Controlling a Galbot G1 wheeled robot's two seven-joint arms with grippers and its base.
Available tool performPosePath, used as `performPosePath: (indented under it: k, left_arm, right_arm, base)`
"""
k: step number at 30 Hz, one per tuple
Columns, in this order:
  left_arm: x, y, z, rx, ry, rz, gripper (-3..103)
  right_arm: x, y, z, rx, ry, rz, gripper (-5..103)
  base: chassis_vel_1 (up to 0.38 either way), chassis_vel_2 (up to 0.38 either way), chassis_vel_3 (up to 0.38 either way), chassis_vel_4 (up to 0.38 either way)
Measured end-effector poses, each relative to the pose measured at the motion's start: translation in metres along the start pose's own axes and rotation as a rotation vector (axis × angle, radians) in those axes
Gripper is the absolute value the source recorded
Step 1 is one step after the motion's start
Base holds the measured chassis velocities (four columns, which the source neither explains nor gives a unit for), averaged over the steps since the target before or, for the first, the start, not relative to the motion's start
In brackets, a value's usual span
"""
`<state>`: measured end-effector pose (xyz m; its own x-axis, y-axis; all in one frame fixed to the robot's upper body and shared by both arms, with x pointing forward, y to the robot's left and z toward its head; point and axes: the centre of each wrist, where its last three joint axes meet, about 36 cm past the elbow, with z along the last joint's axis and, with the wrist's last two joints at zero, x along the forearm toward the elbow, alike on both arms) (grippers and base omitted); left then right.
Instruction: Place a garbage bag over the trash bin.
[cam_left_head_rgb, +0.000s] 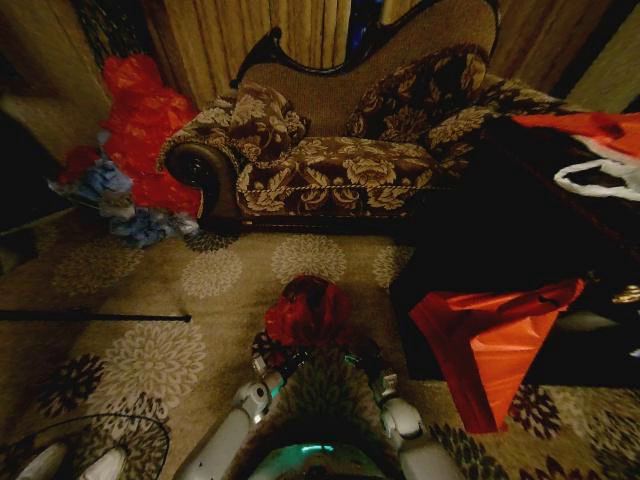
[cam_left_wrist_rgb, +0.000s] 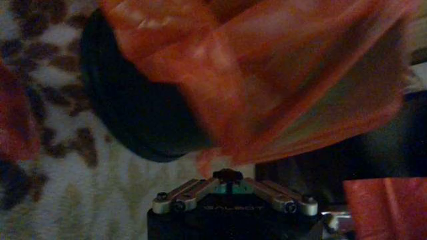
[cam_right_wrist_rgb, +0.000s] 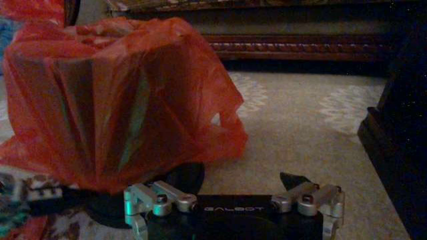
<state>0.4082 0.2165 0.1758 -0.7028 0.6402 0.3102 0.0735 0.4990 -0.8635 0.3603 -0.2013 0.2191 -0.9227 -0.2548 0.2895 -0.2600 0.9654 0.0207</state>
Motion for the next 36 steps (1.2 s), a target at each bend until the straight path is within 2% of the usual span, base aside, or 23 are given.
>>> performPosePath:
  k: [6,10,12,13,15,16,17,18,19,20,21,22,23,25,26,27,28,29,31,32,34,35,36]
  left_arm:
    - [-0.008,0.008,0.001,-0.029,0.008,-0.056,0]
    - [-0.003,0.003,0.002,-0.05,0.014,-0.04,0]
    - [0.012,-0.002,0.008,-0.167,0.055,-0.027,4]
    - [0.012,-0.002,0.008,-0.167,0.055,-0.027,4]
    - [0.032,-0.005,0.016,-0.342,0.1,-0.021,15]
    - [0.036,-0.005,0.017,-0.378,0.105,-0.019,15]
    - [0.036,-0.005,0.017,-0.378,0.105,-0.019,15]
    - [0.041,-0.006,0.016,-0.443,0.109,-0.012,21]
    - [0.049,-0.009,0.014,-0.548,0.102,0.009,26]
    - [0.053,-0.011,0.012,-0.589,0.093,0.019,32]
    - [0.053,-0.011,0.012,-0.589,0.093,0.019,32]
    - [0.057,-0.019,0.008,-0.644,0.072,0.043,37]
    - [0.058,-0.025,0.005,-0.663,0.059,0.056,37]
    - [0.057,-0.059,-0.013,-0.738,-0.011,0.097,48]
    - [0.057,-0.059,-0.013,-0.738,-0.011,0.097,48]
    - [0.056,-0.072,-0.019,-0.768,-0.036,0.104,54]
    - [0.054,-0.102,-0.035,-0.823,-0.081,0.114,59]
    - [0.054,-0.102,-0.035,-0.823,-0.081,0.114,59]
    - [0.052,-0.155,-0.058,-0.88,-0.151,0.057,70]
    - [0.051,-0.172,-0.065,-0.897,-0.166,0.023,75]
    - [0.051,-0.181,-0.07,-0.907,-0.171,0.005,75]
    - [0.051,-0.203,-0.083,-0.933,-0.188,-0.015,86]
    - [0.05,-0.209,-0.089,-0.938,-0.19,-0.016,86]
  right_arm:
    - [0.001,0.001,-0.001,0.0,-0.006,-0.003,100]
    - [0.001,0.001,-0.003,0.001,-0.011,-0.004,100]
    - [0.001,0.001,-0.004,0.004,-0.013,-0.004,100]
    - [0.001,0.001,-0.004,0.004,-0.013,-0.004,100]
    - [0.004,0.0,-0.004,0.005,-0.014,-0.002,100]
    - [0.005,-0.001,-0.004,0.004,-0.015,0.0,100]
    - [0.005,-0.001,-0.004,0.004,-0.015,0.0,100]
    - [0.007,-0.002,-0.004,0.004,-0.016,0.005,100]
    - [0.01,-0.003,-0.004,0.003,-0.021,0.015,100]
    - [0.011,-0.003,-0.004,0.002,-0.023,0.018,100]
    - [0.011,-0.003,-0.004,0.002,-0.023,0.018,100]
    - [0.012,-0.003,-0.005,0.0,-0.027,0.021,100]
    - [0.012,-0.003,-0.006,-0.001,-0.03,0.022,100]
    - [0.013,-0.005,-0.008,0.0,-0.039,0.031,100]
    - [0.013,-0.005,-0.008,0.0,-0.039,0.031,100]
    - [0.013,-0.005,-0.009,0.001,-0.041,0.033,100]
    - [0.016,-0.005,-0.012,0.0,-0.047,0.033,100]
    - [0.016,-0.005,-0.012,0.0,-0.047,0.033,100]
    - [0.018,-0.005,-0.013,0.0,-0.052,0.031,100]
    - [0.018,-0.005,-0.014,-0.001,-0.055,0.031,100]
    - [0.018,-0.005,-0.014,-0.002,-0.056,0.03,100]
    - [0.016,-0.004,-0.016,-0.004,-0.061,0.026,100]
    - [0.015,-0.004,-0.017,-0.005,-0.065,0.023,100]
  base:
    - [0.0,0.0,0.0,0.0]
    - [0.0,0.0,0.0,0.0]
    - [0.0,0.0,0.0,0.0]
    - [0.0,0.0,0.0,0.0]
    - [0.0,0.0,0.0,0.0]
    - [0.0,0.0,0.0,0.0]
    - [0.0,0.0,0.0,0.0]
    - [0.0,0.0,0.0,0.0]
    - [0.0,0.0,0.0,0.0]
    - [0.0,0.0,0.0,0.0]
    - [0.0,0.0,0.0,0.0]
    - [0.0,0.0,0.0,0.0]
    - [0.0,0.0,0.0,0.0]
    - [0.0,0.0,0.0,0.0]
    - [0.0,0.0,0.0,0.0]
    - [0.0,0.0,0.0,0.0]
    - [0.0,0.0,0.0,0.0]
    - [0.0,0.0,0.0,0.0]
    - [0.0,0.0,0.0,0.0]
    - [0.0,0.0,0.0,0.0]
    - [0.0,0.0,0.0,0.0]
    - [0.0,0.0,0.0,0.0]
    - [0.0,0.0,0.0,0.0]
